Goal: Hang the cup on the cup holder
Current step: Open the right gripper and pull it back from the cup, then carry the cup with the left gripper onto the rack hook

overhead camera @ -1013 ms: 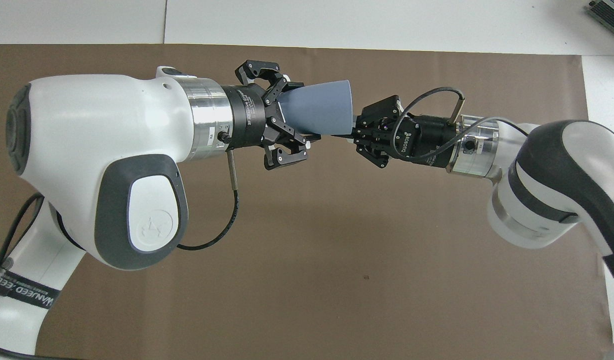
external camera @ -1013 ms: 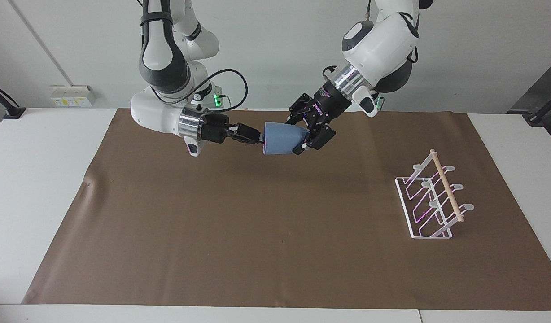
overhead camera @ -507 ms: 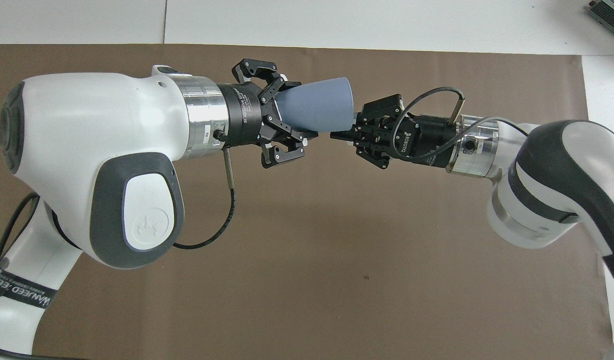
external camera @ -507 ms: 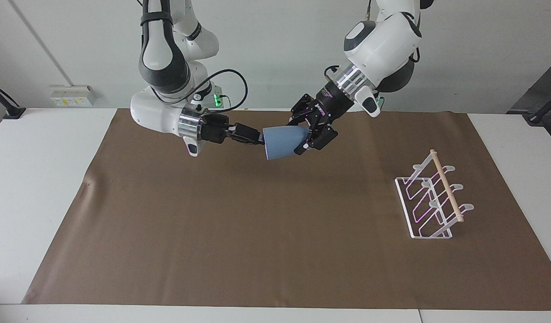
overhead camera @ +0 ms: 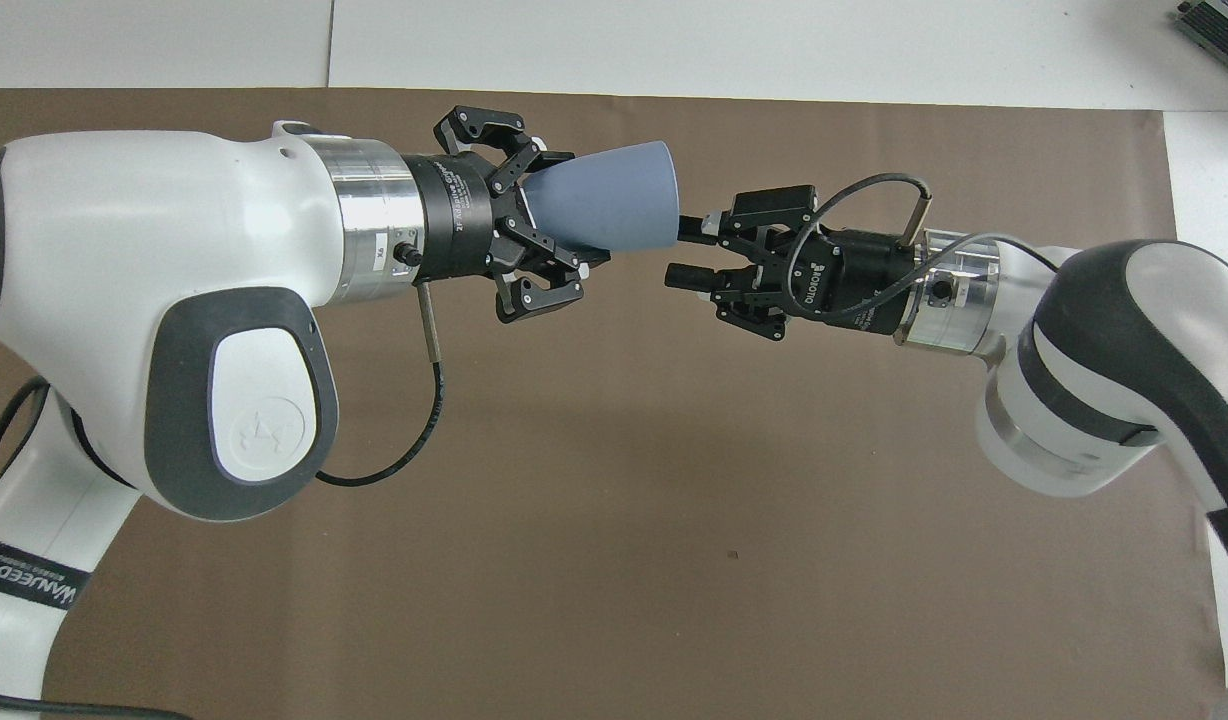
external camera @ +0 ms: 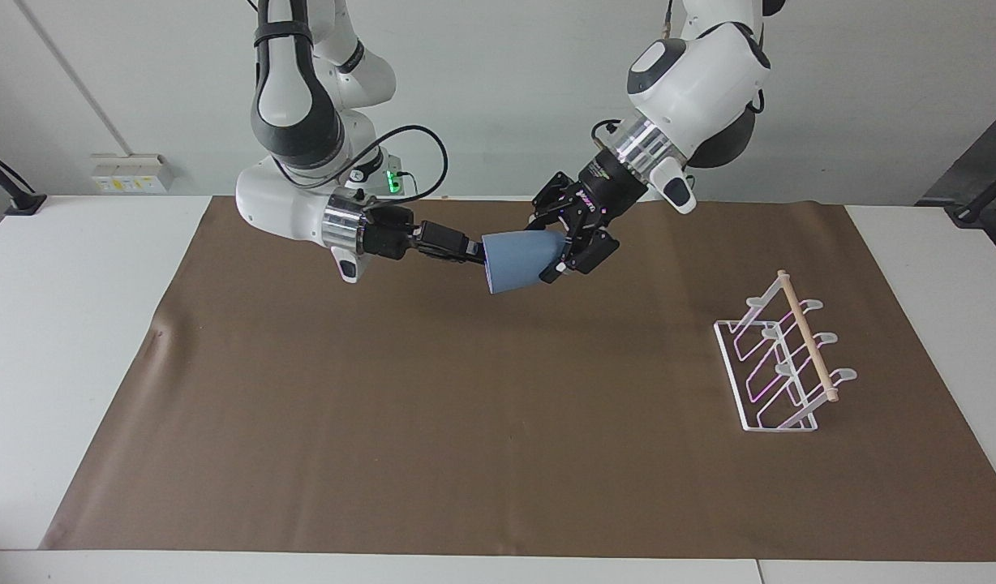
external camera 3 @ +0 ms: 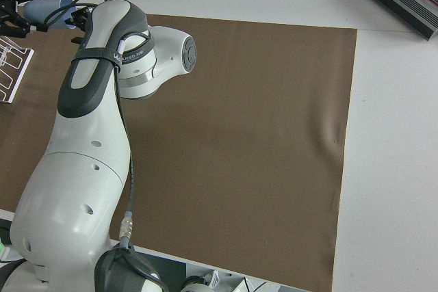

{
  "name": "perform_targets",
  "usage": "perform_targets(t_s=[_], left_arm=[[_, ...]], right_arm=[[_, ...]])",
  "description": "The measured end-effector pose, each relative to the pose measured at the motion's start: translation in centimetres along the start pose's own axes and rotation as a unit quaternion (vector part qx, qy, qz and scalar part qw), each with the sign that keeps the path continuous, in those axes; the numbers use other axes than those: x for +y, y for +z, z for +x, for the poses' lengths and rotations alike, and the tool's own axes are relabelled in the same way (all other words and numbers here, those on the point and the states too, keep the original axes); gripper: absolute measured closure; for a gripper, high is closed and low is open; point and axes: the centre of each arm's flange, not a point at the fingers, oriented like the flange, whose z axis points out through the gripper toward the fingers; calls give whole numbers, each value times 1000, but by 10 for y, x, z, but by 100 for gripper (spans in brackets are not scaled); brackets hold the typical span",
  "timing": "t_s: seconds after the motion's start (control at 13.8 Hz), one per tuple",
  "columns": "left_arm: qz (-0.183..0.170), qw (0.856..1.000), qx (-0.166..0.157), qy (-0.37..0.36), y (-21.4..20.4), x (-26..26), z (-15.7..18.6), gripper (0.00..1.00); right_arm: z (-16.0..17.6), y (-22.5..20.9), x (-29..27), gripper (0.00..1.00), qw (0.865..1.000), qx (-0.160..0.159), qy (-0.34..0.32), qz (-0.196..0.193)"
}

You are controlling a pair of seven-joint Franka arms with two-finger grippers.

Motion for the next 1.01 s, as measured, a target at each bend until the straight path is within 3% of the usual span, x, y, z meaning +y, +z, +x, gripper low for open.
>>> perform_targets(t_s=[0.07, 0.22, 0.36, 0.65, 1.01], left_arm=[[-3, 1000, 5, 0, -4, 6, 6, 21], [-10, 1000, 17, 10, -17, 24, 23, 21], [-5, 998, 34, 47, -27, 37, 40, 21], [-27, 990, 95, 101, -47, 59, 68, 21], [-39, 970, 174, 167, -67, 84, 117, 21]], right_arm=[[1, -2, 0, 48, 1000, 2, -1, -3], [5, -8, 2, 27, 1000, 8, -11, -23], [8, -15, 7, 2, 997, 16, -33, -70], [17, -34, 11, 0, 979, 37, -91, -181], [27, -55, 9, 0, 916, 87, -190, -343]])
